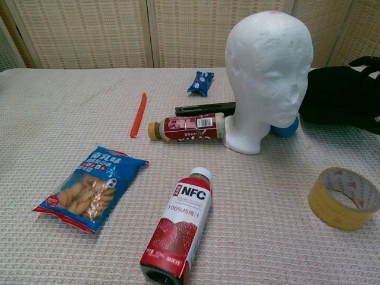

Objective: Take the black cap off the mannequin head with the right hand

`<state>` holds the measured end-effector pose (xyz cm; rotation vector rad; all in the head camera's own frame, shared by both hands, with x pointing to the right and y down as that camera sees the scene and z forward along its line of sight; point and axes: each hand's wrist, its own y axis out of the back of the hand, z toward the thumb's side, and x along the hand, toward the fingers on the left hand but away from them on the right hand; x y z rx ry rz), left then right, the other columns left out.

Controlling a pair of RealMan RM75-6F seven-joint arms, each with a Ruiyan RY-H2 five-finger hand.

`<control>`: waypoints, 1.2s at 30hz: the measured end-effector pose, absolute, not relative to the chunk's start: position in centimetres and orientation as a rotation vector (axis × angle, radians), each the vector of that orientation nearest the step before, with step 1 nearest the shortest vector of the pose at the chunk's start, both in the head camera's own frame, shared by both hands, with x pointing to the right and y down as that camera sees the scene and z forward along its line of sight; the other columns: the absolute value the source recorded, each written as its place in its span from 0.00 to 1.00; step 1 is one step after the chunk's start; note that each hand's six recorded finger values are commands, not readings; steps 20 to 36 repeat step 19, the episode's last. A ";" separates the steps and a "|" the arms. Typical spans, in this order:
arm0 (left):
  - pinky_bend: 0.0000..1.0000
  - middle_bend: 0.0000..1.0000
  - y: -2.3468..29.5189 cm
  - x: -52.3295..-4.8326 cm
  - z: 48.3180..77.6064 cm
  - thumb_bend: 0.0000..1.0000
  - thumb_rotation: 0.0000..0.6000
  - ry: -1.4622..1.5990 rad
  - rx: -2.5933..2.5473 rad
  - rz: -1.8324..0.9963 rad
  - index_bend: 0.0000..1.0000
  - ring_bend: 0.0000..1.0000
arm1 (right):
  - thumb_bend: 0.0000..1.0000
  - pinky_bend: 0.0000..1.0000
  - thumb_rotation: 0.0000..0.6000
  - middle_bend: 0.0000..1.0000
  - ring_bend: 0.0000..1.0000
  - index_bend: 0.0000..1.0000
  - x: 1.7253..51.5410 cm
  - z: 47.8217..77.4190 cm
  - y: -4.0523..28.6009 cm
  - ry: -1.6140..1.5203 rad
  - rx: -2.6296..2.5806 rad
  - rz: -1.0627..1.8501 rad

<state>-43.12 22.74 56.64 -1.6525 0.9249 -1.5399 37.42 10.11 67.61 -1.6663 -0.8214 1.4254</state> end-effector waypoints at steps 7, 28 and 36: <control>0.19 0.14 22.3 -43.1 56.6 0.08 1.00 0.939 -1.647 -1.528 0.18 0.20 | 0.00 0.43 1.00 0.19 0.25 0.01 38.7 63.8 12.1 -0.892 -1.628 1.412; 0.19 0.14 22.0 -43.0 56.9 0.08 1.00 0.975 -1.626 -1.490 0.18 0.20 | 0.01 0.47 1.00 0.31 0.32 0.23 42.2 55.9 19.5 -1.022 -1.502 1.431; 0.19 0.14 22.0 -43.0 56.9 0.08 1.00 0.975 -1.626 -1.490 0.18 0.20 | 0.01 0.47 1.00 0.31 0.32 0.23 42.2 55.9 19.5 -1.022 -1.502 1.431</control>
